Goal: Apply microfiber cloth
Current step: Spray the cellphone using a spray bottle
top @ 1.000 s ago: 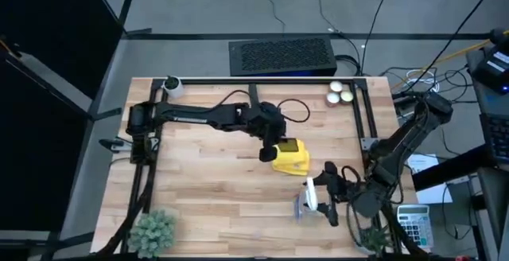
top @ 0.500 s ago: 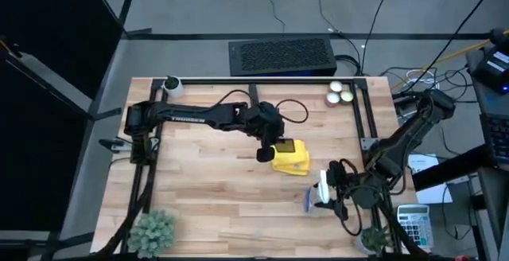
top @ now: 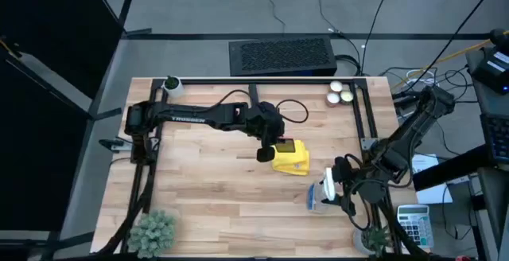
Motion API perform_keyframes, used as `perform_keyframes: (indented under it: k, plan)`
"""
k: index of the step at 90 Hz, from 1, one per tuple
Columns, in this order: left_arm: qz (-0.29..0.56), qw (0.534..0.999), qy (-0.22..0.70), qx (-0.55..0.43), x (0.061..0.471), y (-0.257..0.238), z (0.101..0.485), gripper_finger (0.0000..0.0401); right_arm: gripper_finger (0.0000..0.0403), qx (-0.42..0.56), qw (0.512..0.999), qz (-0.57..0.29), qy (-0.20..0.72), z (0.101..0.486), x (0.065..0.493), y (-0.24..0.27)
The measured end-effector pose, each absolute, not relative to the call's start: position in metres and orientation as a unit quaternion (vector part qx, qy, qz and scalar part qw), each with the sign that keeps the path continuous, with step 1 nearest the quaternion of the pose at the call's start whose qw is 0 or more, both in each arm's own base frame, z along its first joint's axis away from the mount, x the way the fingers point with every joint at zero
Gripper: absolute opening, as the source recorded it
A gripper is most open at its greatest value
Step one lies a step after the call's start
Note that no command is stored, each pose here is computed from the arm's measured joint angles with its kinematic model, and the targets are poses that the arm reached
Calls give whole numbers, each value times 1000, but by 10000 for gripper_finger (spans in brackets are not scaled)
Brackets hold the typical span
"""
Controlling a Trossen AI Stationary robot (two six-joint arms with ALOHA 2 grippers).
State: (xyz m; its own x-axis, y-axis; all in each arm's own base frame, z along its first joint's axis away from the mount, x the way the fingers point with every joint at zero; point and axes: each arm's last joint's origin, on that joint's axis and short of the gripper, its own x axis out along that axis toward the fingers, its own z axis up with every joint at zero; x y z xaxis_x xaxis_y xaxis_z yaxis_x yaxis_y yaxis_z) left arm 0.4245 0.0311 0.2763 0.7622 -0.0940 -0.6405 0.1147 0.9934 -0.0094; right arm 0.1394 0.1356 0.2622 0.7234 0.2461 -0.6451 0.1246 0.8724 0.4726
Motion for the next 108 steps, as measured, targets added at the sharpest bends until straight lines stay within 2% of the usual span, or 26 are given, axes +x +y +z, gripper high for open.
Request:
perform_keyframes:
  k: [14, 22, 44, 71, 80, 96, 108]
  plan:
    - [-56, 939, 340, 15, 425, 31, 276, 18, 295, 311, 858, 74, 402, 269, 132, 133]
    - [-56, 939, 339, 15, 425, 31, 277, 18, 295, 318, 854, 77, 404, 272, 127, 129]
    - [-56, 939, 338, 15, 425, 31, 277, 18, 295, 254, 878, 20, 404, 266, 124, 120]
    - [-59, 939, 338, 23, 425, 31, 277, 18, 295, 282, 867, 67, 405, 273, 120, 119]
    - [-59, 939, 338, 23, 425, 31, 277, 18, 295, 291, 862, 49, 413, 279, 118, 113]
    - [-59, 939, 338, 23, 425, 31, 277, 18, 295, 265, 893, -10, 363, 282, 125, 103]
    - [-59, 939, 338, 23, 425, 31, 277, 18, 295, 237, 904, -12, 357, 282, 129, 98]
